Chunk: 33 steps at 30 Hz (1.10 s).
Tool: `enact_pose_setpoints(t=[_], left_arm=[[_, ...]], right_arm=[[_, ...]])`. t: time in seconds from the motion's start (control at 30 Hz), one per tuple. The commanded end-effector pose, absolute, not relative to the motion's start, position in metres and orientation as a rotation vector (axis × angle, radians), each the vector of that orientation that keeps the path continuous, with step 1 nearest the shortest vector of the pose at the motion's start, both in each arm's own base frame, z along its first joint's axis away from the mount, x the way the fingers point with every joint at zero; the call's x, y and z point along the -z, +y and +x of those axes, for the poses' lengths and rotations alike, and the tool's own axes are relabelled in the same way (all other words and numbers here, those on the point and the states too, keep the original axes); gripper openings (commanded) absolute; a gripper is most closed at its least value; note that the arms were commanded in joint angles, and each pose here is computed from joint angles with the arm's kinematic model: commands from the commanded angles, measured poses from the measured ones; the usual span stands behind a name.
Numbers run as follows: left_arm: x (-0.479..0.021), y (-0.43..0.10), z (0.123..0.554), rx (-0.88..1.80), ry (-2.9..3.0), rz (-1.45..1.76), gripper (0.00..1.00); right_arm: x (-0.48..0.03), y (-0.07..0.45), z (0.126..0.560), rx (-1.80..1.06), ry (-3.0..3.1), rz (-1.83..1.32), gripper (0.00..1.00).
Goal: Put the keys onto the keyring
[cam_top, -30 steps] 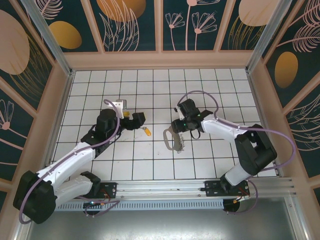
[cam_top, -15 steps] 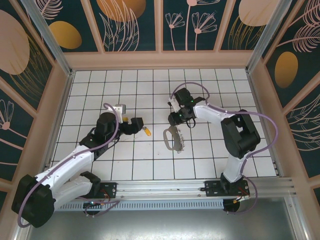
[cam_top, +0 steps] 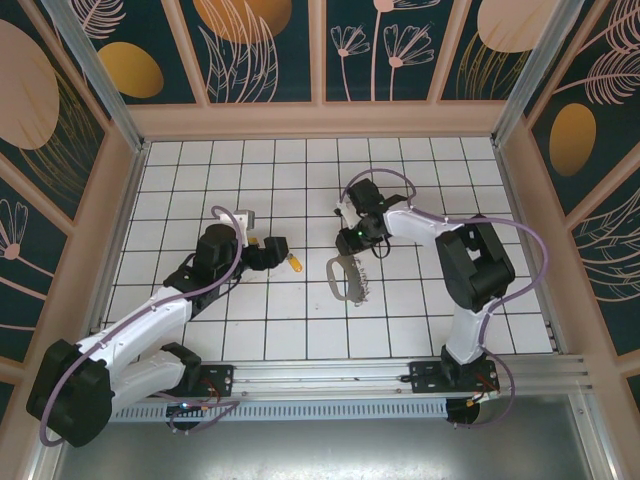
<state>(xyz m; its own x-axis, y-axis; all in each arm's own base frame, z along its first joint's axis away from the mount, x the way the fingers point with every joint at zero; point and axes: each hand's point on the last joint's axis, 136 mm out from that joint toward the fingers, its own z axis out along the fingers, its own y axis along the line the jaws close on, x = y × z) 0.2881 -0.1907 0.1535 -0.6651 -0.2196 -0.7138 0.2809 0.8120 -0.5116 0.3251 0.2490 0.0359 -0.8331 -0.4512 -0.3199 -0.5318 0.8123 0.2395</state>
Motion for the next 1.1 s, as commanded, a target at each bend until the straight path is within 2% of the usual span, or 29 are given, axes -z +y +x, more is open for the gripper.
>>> enact_pose_setpoints(t=[0.0, 0.37, 0.7, 0.97, 1.07], left_arm=[[-0.153, -0.190, 0.286, 0.768, 2.155, 0.051, 0.92], [-0.154, -0.190, 0.286, 0.766, 2.151, 0.047, 0.92], [-0.155, -0.190, 0.287, 0.767, 2.143, 0.046, 0.93], [-0.157, -0.191, 0.288, 0.769, 2.139, 0.051, 0.93], [-0.157, -0.191, 0.288, 0.775, 2.138, 0.050, 0.93]], right_arm=[[-0.036, 0.249, 0.332, -0.446, 2.757, -0.730, 0.34], [-0.032, 0.250, 0.333, -0.438, 2.754, -0.728, 0.30], [-0.031, 0.208, 0.337, -0.137, 2.786, -0.628, 0.26], [-0.054, 0.210, 0.340, -0.176, 2.734, -0.585, 0.32], [-0.056, 0.196, 0.345, -0.174, 2.737, -0.526, 0.32]])
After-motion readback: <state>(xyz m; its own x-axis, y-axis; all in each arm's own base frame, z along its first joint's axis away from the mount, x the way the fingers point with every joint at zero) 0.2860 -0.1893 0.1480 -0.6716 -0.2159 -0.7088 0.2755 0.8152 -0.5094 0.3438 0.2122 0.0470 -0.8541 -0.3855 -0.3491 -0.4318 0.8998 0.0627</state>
